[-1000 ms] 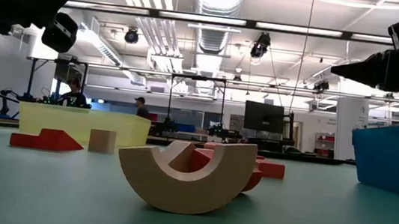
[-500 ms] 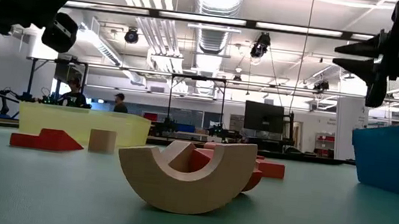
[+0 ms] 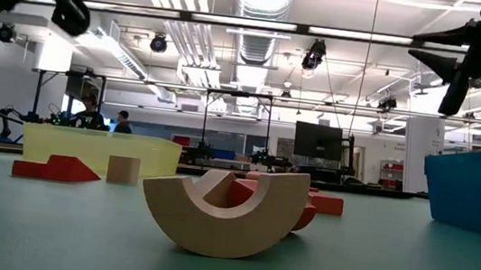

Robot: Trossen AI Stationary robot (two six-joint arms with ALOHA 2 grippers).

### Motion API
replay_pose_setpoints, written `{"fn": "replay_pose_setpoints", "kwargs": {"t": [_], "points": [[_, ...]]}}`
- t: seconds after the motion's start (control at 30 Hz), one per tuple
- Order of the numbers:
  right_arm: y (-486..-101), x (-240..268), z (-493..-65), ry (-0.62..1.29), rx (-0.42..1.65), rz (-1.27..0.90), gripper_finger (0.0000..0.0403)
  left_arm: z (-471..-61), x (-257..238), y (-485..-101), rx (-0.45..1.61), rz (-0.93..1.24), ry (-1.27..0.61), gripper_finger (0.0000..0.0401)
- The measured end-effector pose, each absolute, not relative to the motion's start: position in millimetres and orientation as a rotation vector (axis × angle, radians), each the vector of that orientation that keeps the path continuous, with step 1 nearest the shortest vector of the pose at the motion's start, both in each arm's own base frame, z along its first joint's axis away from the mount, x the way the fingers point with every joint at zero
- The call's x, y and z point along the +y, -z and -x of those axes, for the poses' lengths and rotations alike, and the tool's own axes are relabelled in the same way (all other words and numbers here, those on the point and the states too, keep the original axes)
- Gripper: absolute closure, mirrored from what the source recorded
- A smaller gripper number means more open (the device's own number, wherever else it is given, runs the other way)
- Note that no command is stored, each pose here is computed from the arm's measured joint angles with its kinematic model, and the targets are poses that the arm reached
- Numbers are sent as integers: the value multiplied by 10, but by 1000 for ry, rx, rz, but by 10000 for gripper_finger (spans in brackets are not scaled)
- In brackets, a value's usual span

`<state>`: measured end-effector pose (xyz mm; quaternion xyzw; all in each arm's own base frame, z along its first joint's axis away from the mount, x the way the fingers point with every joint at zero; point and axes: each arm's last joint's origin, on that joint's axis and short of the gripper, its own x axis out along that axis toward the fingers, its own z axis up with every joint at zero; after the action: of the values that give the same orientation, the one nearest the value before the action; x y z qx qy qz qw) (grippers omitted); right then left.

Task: Sort & place blocks by color
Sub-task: Put the light brown block into the yellow bin

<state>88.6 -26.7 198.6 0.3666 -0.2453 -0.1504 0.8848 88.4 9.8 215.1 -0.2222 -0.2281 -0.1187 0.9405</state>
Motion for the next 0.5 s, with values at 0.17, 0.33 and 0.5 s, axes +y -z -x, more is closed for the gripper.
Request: {"fn": "replay_pose_setpoints", "kwargs": {"t": [0.17, 0.33, 0.5], "points": [[-2029, -263, -870, 293, -556, -761, 307, -764, 73, -2317, -668, 374, 297, 401], [-2030, -263, -870, 293, -557, -761, 307, -696, 59, -2385, -763, 340, 323, 401], [-2023, -268, -871, 319, -550, -732, 307, -682, 56, -2404, -780, 335, 328, 401]]}}
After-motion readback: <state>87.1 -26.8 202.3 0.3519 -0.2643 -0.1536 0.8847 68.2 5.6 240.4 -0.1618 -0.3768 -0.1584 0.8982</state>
